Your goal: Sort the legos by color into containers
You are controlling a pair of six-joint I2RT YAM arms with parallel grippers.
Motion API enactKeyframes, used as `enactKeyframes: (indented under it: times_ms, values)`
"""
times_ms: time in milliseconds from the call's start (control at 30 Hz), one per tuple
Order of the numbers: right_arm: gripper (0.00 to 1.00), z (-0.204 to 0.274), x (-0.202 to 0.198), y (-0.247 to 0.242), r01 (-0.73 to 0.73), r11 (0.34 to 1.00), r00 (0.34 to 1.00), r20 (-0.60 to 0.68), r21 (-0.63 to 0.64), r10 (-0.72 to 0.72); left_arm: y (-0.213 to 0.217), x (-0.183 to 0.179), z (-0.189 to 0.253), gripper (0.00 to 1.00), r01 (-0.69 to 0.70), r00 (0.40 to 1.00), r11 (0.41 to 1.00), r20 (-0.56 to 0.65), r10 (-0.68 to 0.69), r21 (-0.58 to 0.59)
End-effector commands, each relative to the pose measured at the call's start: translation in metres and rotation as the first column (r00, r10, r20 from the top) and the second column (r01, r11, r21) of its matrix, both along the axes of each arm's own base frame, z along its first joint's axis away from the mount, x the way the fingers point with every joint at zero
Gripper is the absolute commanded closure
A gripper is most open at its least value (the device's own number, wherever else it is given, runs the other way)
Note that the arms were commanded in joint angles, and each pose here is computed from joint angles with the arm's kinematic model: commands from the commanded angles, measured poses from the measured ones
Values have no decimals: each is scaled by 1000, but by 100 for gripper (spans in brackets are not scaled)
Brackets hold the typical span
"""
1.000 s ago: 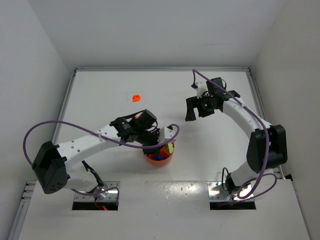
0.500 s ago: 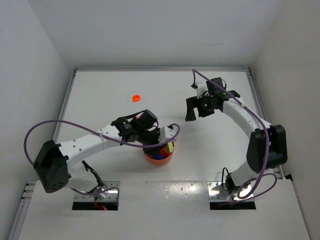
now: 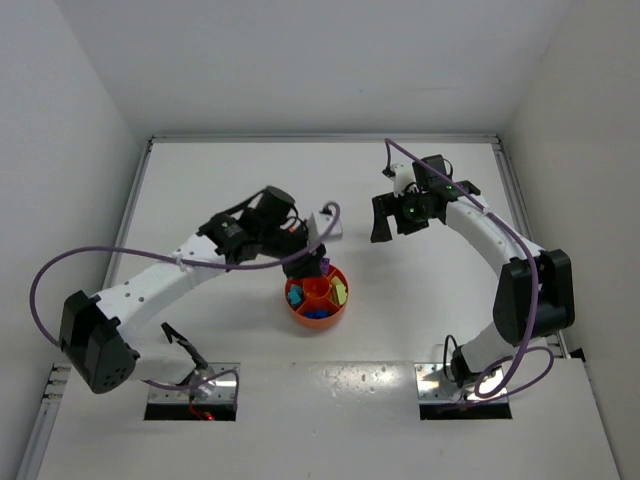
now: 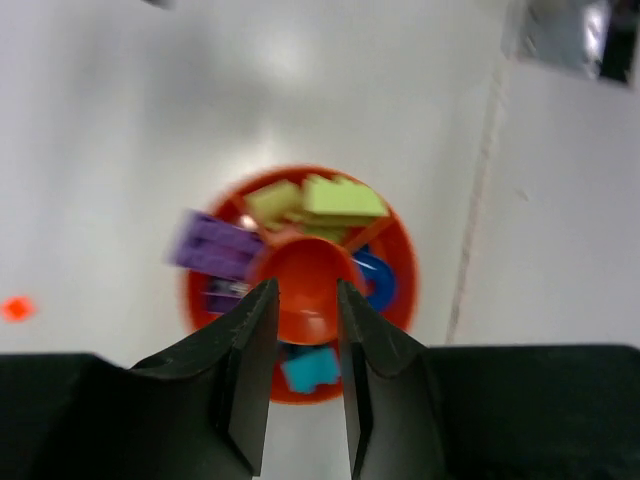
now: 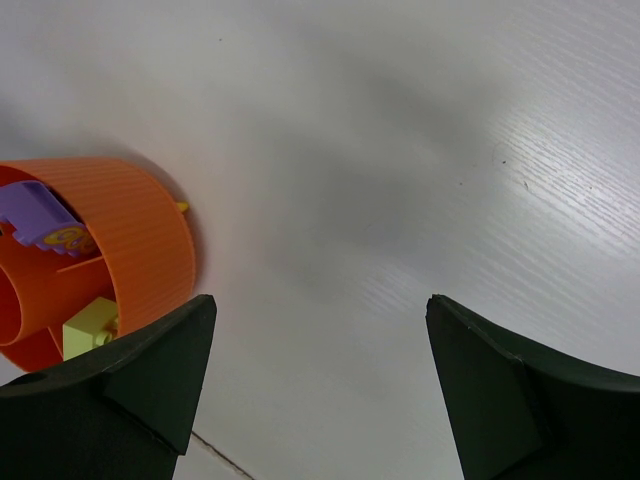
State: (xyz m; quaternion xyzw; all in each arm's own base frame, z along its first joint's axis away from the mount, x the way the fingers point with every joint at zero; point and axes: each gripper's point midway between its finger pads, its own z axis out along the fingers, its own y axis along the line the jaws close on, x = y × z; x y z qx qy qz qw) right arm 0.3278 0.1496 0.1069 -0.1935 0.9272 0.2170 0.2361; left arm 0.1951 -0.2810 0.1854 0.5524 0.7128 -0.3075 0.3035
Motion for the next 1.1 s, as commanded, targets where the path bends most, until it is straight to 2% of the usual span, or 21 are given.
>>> enactKeyframes:
  times_ms: [0, 67, 133, 233, 267, 333, 500, 533, 600, 633, 667, 700, 767, 800, 867, 1000, 1067]
  values:
    - [14, 6, 1, 6, -22, 1000, 999, 27, 21, 21, 5, 49, 67, 65, -147, 981, 976, 105, 166, -163]
    - [15, 10, 6, 7, -29, 999, 998, 50, 21, 28, 23, 78, 71, 65, -281, 950, 944, 88, 299, -174]
    - [15, 11, 14, 16, -49, 998, 998, 47, 38, 47, 43, 114, 65, 64, -445, 880, 880, 97, 464, -167]
    - [19, 24, 34, 26, -68, 995, 996, 63, 68, 63, 93, 167, 45, 64, -686, 718, 716, 40, 695, -128]
    - [20, 13, 37, 30, -75, 994, 997, 15, 76, 74, 101, 176, 39, 64, -731, 677, 673, 9, 736, -113]
    - [22, 24, 57, 38, -75, 993, 997, 37, 93, 72, 117, 191, 24, 64, -791, 610, 608, -15, 792, -74]
    - [22, 33, 96, 56, -62, 988, 995, 86, 140, 50, 139, 234, 2, 64, -886, 464, 463, -63, 883, -35]
    - [22, 34, 108, 60, -55, 988, 996, 84, 144, 43, 140, 242, -16, 64, -898, 439, 441, -71, 896, 5]
    - [22, 31, 112, 65, -62, 988, 996, 70, 141, 53, 145, 259, -18, 64, -913, 406, 407, -62, 912, 8]
    - [22, 31, 112, 65, -62, 988, 996, 70, 141, 53, 148, 265, -23, 64, -933, 358, 360, -68, 931, 18]
    - [22, 32, 114, 66, -64, 988, 995, 81, 144, 53, 149, 274, -39, 64, -941, 334, 337, -68, 940, 43]
    - [22, 20, 106, 64, -59, 989, 997, 47, 136, 53, 150, 288, -33, 64, -951, 306, 308, -60, 950, 20]
    - [22, 17, 100, 62, -61, 989, 997, 57, 138, 53, 154, 309, -45, 64, -973, 226, 228, -58, 972, 31]
    - [22, 14, 96, 60, -54, 990, 998, 50, 129, 48, 157, 310, -59, 64, -975, 213, 216, -47, 976, 59]
    - [22, 11, 91, 58, -61, 990, 997, 50, 125, 55, 156, 326, -58, 64, -982, 180, 182, -47, 983, 43]
    - [22, 6, 83, 50, -46, 992, 998, 45, 116, 41, 152, 344, -76, 64, -987, 149, 153, -63, 987, 58]
    - [22, 2, 81, 49, -45, 992, 999, 36, 114, 41, 151, 348, -91, 67, -986, 138, 143, -71, 988, 80]
